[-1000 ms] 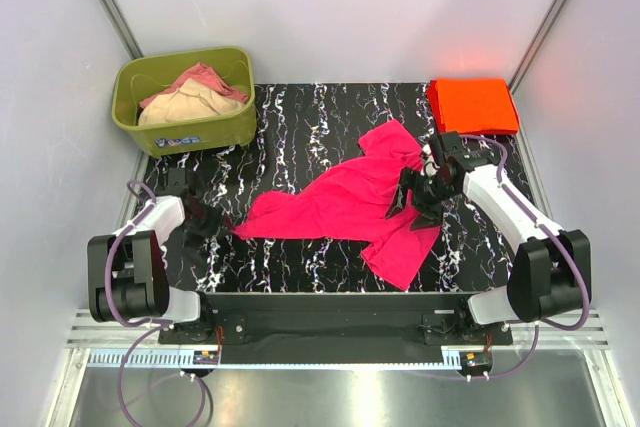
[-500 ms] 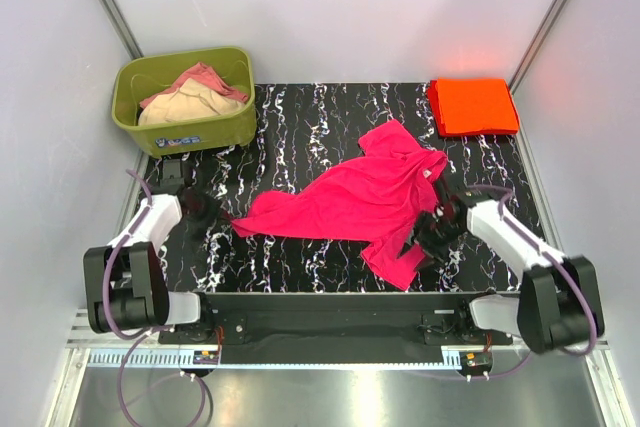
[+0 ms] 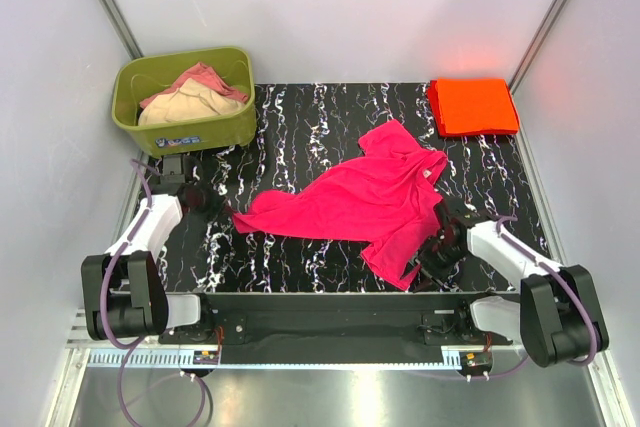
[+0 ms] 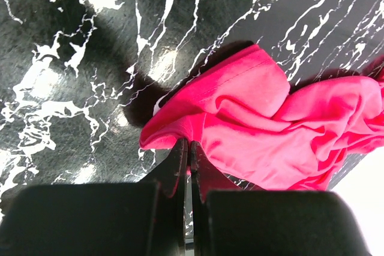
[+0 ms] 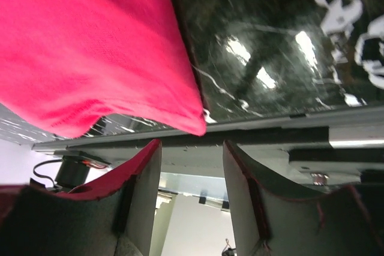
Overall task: Fold and stack the t-shirts
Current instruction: Flatten the tshirt out
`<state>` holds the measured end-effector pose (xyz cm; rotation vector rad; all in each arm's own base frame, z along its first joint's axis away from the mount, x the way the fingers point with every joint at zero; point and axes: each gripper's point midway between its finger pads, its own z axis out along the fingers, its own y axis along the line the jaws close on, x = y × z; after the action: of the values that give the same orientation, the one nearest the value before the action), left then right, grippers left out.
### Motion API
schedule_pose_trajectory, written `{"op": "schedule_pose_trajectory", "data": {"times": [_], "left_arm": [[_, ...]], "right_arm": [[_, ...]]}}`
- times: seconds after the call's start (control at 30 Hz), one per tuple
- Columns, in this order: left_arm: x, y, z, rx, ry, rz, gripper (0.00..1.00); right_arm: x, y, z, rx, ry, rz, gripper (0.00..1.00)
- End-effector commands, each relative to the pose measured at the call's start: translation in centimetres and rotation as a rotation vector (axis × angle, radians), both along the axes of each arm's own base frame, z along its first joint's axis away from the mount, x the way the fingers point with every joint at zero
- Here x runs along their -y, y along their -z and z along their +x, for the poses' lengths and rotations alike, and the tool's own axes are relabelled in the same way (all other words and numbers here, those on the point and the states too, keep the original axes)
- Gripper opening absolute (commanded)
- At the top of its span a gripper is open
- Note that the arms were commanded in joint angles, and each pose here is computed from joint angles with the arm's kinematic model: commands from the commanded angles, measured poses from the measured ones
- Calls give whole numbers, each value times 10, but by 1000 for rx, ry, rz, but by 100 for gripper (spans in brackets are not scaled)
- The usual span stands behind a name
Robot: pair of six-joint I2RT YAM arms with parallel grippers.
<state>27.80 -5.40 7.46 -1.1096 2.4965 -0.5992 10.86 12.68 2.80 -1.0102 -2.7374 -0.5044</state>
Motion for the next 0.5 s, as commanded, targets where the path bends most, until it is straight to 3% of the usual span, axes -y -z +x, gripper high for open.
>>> {"op": "schedule_pose_trajectory", "data": {"times": [0.0,0.47], "left_arm": [[7,-12,11,73,45,-26,0],[9,-19,19,90,40,-47,0]], "right_arm": [[-6,4,11,16,30,19,53],[-6,12,14,-63,70,-35,52]]}}
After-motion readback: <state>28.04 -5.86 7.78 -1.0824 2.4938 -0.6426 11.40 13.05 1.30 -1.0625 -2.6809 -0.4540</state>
